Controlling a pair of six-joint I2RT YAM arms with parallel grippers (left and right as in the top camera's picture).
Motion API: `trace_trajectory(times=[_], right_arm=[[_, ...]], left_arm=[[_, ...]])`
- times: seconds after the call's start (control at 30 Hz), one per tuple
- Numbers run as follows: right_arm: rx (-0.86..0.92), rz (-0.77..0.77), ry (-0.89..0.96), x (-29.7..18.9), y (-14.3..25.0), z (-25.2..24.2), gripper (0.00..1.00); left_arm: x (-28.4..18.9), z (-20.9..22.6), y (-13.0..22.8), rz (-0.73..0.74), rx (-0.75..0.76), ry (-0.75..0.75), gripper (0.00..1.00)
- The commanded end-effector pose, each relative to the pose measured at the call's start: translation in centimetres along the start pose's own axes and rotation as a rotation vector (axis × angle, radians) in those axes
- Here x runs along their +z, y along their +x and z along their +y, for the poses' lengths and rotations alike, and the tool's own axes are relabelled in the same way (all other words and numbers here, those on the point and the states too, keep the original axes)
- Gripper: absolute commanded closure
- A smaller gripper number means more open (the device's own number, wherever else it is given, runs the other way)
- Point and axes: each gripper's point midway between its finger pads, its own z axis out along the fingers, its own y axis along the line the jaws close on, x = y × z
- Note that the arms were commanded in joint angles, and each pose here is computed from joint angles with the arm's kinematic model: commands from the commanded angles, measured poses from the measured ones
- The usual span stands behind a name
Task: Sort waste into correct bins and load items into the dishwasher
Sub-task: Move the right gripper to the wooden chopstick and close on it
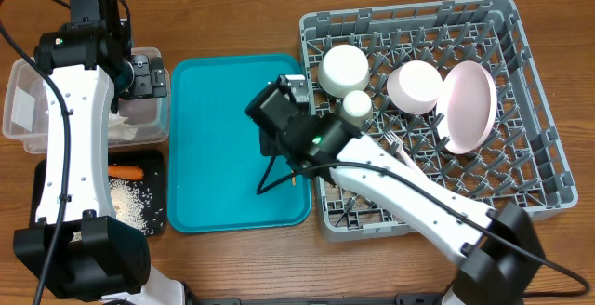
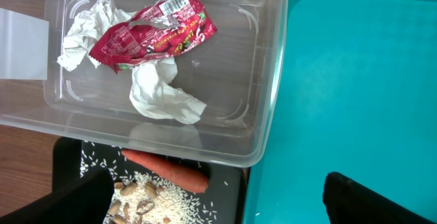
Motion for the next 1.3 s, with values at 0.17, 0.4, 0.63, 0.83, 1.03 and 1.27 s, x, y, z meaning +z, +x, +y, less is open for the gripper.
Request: trace_trajectory(times=[0.17,0.4,0.63,0.83,1.03,1.27], right_arm=[[0.005,0.031,0.173,8.5,2.8,-3.7,0.53],[-0.041,0.09,0.127,11.3,4.2,-3.2,0.54],[-0.044,0.121,0.123,13.0,5.4,-3.2,0.66],[-0.046,0.13,0.13,13.7,5.9,-3.4,0.71],[-0.05,0.151,0.134,14.2,6.6,-3.5,0.78],[-0.048,0.168,0.116,14.2,6.8,-3.2,0.8]], left_arm=[[-1.2,0.7,-0.8,-0.042,0.009,-0.015,0.0],[-1.2,0.7,-0.8,-0.041,0.009,-0.015,0.0],[-1.2,0.7,-0.8,-0.041,0.009,-0.015,0.0],[-1.2,0.7,-0.8,-0.041,0.009,-0.015,0.0],[-1.2,0.7,-0.8,-0.042,0.009,-0.015,0.0],[-1.2,0.7,-0.8,-0.041,0.009,-0.015,0.0]])
